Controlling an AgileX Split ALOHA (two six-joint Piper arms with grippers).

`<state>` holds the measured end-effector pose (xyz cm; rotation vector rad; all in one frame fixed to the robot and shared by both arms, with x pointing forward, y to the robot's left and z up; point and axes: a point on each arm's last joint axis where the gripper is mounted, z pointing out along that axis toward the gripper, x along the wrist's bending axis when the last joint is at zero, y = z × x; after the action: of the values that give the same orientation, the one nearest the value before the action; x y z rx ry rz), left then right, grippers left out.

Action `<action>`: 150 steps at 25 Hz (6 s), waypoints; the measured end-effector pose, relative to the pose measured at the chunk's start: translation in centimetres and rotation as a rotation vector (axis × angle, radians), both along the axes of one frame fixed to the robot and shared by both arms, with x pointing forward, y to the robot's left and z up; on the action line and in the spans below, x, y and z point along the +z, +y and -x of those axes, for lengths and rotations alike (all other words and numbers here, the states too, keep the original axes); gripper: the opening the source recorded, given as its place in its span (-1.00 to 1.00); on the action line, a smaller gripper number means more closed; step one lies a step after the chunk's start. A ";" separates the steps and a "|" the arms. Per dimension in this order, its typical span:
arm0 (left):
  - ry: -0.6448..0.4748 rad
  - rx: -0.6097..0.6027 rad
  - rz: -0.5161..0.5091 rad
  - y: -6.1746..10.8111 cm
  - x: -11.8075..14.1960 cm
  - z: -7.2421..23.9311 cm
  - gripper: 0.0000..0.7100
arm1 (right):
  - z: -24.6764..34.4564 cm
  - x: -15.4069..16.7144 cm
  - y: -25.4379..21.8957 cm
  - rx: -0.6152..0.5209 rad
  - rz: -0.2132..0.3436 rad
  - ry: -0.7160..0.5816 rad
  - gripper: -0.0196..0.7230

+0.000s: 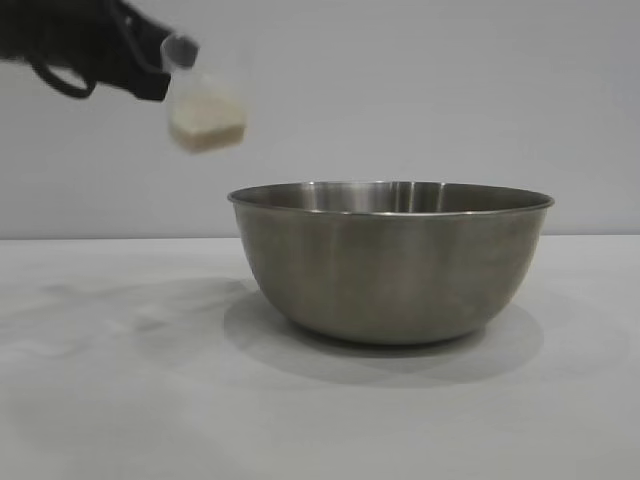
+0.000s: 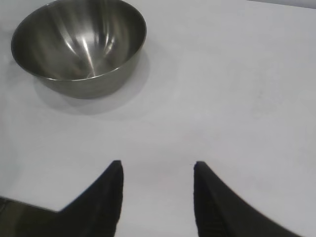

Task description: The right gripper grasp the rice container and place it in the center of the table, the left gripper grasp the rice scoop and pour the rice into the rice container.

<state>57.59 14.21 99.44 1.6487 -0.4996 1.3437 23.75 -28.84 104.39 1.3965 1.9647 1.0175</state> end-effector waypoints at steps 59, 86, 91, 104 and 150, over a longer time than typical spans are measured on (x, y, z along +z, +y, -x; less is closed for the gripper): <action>0.606 0.681 0.869 4.9 -1.0 -2.7 -1.00 | 0.0 0.0 0.0 -0.001 0.000 0.000 -0.08; 0.848 0.793 0.735 9.9 -13.5 1.7 -1.00 | 0.0 0.0 0.0 -0.001 0.000 0.000 -0.08; 0.852 0.794 0.733 9.9 -13.6 1.7 -1.00 | 0.0 0.0 0.0 -0.001 0.000 0.000 -0.08; 0.896 0.818 0.706 10.1 -14.4 3.3 -1.00 | 0.0 0.0 0.0 -0.001 0.000 0.000 -0.08; 0.718 1.073 0.947 20.1 1.4 10.2 -0.25 | 1.1 -0.1 -0.2 0.002 -0.018 -0.072 -0.08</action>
<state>47.38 34.26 100.89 1.3719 1.4137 1.1906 22.61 -29.05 104.29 1.3485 1.9095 1.0737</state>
